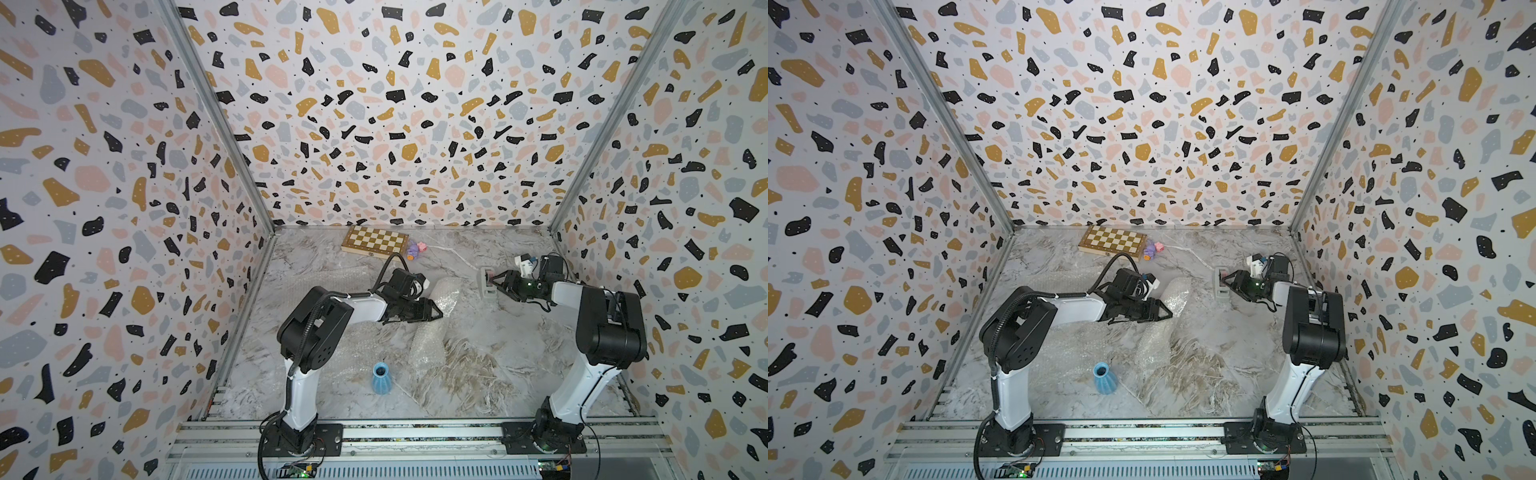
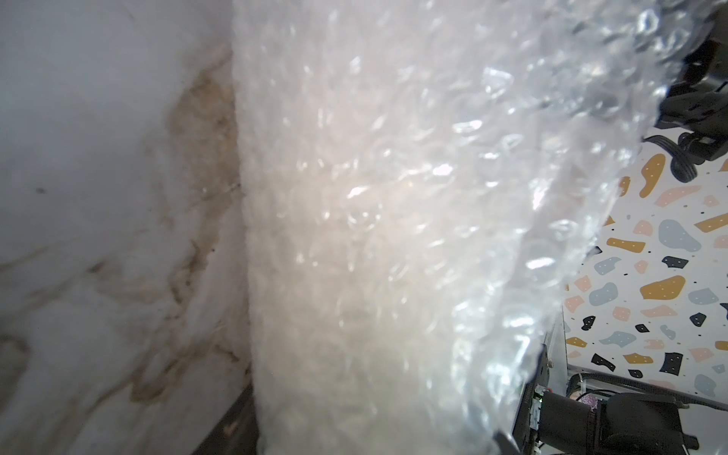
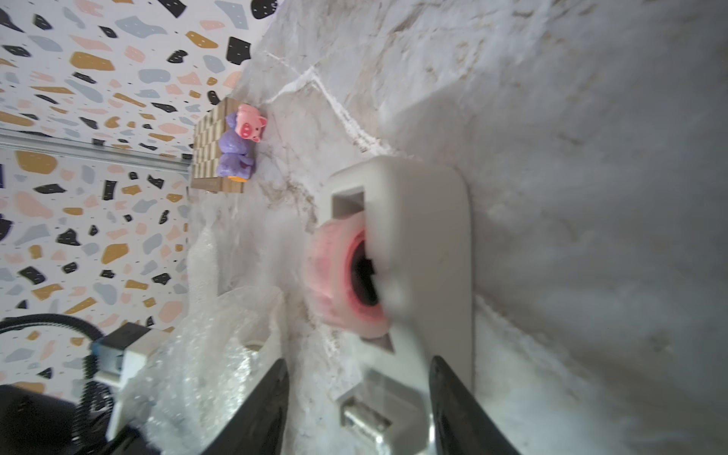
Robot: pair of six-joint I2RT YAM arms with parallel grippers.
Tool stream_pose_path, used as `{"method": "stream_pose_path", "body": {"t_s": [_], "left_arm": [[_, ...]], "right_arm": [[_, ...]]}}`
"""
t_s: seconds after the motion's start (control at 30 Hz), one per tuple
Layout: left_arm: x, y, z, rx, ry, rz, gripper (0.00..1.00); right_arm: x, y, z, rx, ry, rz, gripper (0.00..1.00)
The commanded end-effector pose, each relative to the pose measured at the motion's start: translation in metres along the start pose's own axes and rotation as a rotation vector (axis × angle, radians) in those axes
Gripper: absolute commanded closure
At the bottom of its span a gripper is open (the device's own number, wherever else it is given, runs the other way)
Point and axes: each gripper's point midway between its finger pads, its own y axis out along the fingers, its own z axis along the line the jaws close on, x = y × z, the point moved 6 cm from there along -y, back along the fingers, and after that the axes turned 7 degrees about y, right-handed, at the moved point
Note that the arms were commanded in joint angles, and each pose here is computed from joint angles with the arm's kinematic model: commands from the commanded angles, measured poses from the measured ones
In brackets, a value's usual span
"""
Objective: Wrap vases in bubble wrap
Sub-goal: Tear off the tape using the Tape Cutter.
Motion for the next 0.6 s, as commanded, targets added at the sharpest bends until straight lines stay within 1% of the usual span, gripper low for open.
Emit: {"method": "stream_pose_path", "body": {"t_s": [0.0, 0.1, 0.2, 0.27, 0.37, 0.5, 0.57], "left_arm": [[-0.027, 0.006, 0.027, 0.108, -0.073, 0.092, 0.43], [-0.026, 0.006, 0.026, 0.107, -0.072, 0.09, 0.43], [-0.026, 0.004, 0.026, 0.114, -0.069, 0.087, 0.43], [-0.027, 0.003, 0.026, 0.117, -0.065, 0.087, 0.43], [-0.028, 0.003, 0.026, 0.118, -0.068, 0.091, 0.43], [-0.026, 0.003, 0.025, 0.116, -0.066, 0.087, 0.43], [-0.026, 0.003, 0.025, 0.116, -0.065, 0.088, 0.43]], "right_arm": [[-0.011, -0.005, 0.025, 0.073, -0.021, 0.044, 0.42], [-0.01, -0.004, 0.026, 0.082, -0.022, 0.049, 0.41], [-0.005, -0.001, 0.02, 0.05, -0.019, 0.058, 0.41], [-0.002, -0.004, 0.017, 0.037, -0.018, 0.04, 0.41], [0.0, -0.003, 0.004, 0.002, 0.019, 0.045, 0.41], [0.0, -0.002, 0.001, 0.024, 0.008, 0.05, 0.41], [0.002, -0.001, -0.002, 0.009, 0.008, 0.051, 0.41]]}}
